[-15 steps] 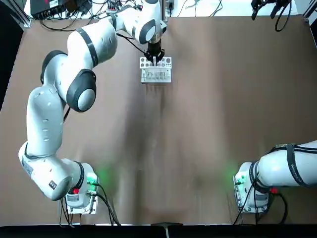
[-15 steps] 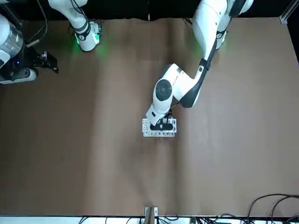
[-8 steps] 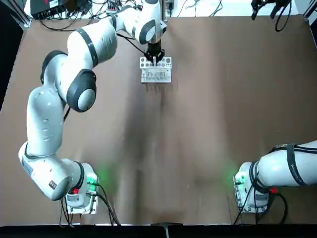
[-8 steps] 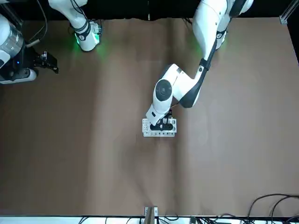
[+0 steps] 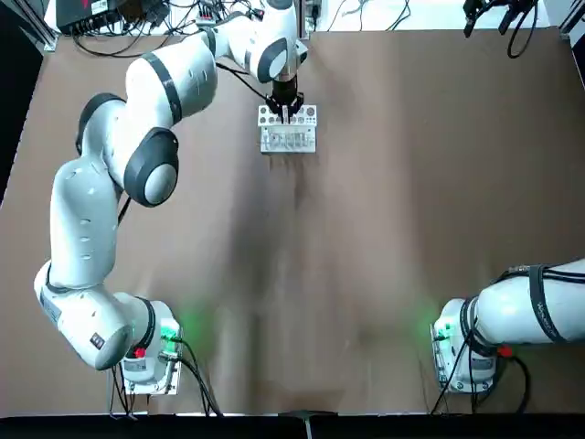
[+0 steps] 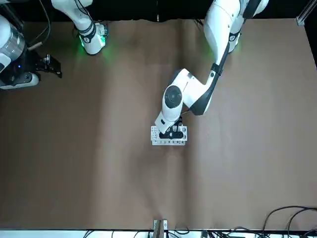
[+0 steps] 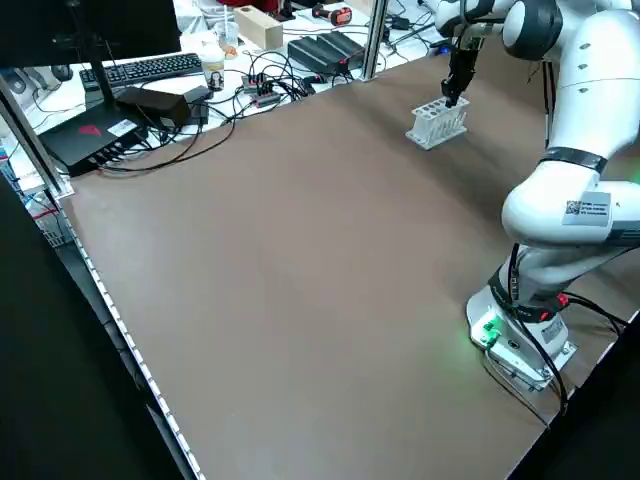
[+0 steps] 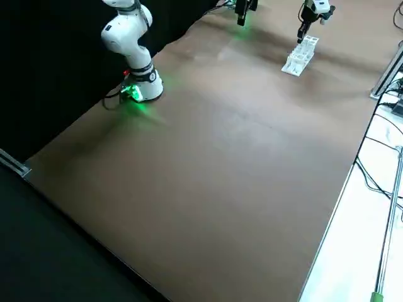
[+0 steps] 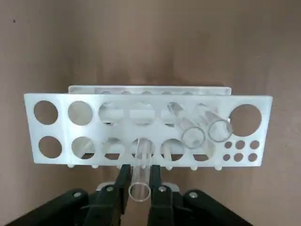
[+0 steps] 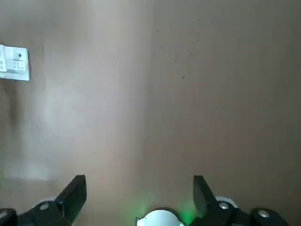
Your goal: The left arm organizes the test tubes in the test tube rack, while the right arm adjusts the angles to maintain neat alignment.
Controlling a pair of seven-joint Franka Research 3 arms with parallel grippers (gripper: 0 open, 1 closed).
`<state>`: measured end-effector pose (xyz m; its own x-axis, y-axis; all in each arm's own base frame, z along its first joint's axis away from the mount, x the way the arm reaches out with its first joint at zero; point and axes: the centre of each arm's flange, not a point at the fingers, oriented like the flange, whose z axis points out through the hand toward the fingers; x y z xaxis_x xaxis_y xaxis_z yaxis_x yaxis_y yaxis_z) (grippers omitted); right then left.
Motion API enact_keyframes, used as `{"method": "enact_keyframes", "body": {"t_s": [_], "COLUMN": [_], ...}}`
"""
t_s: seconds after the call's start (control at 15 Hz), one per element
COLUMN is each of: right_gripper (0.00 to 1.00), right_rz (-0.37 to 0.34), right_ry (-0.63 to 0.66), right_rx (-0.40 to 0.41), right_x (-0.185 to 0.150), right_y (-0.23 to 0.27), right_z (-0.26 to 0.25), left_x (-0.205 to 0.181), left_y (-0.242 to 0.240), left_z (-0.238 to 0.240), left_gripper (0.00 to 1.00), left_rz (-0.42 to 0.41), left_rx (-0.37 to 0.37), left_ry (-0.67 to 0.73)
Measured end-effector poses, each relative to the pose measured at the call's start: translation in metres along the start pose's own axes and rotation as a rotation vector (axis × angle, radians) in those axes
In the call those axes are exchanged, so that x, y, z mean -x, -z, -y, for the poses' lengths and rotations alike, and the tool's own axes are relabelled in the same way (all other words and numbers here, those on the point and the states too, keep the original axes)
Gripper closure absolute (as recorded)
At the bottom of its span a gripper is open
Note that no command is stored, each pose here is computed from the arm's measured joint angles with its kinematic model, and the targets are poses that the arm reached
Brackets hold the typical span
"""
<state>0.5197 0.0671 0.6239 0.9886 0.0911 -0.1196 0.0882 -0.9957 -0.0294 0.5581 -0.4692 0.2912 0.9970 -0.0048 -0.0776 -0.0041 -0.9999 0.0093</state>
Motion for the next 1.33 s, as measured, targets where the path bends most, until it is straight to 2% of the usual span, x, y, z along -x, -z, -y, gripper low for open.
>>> {"method": "enact_keyframes", "body": {"t_s": [1.33], "right_gripper": [0.00], "right_rz": [0.000], "right_ry": [0.000], "right_rx": [0.000], "right_x": [0.0000], "right_y": [0.0000], "right_z": [0.0001], "left_x": [0.0014], "left_y": [-0.0005], "left_z": [-0.0017], "left_gripper": [0.81], "left_rz": [0.001], "left_rx": [0.000], "left_ry": [-0.003]}}
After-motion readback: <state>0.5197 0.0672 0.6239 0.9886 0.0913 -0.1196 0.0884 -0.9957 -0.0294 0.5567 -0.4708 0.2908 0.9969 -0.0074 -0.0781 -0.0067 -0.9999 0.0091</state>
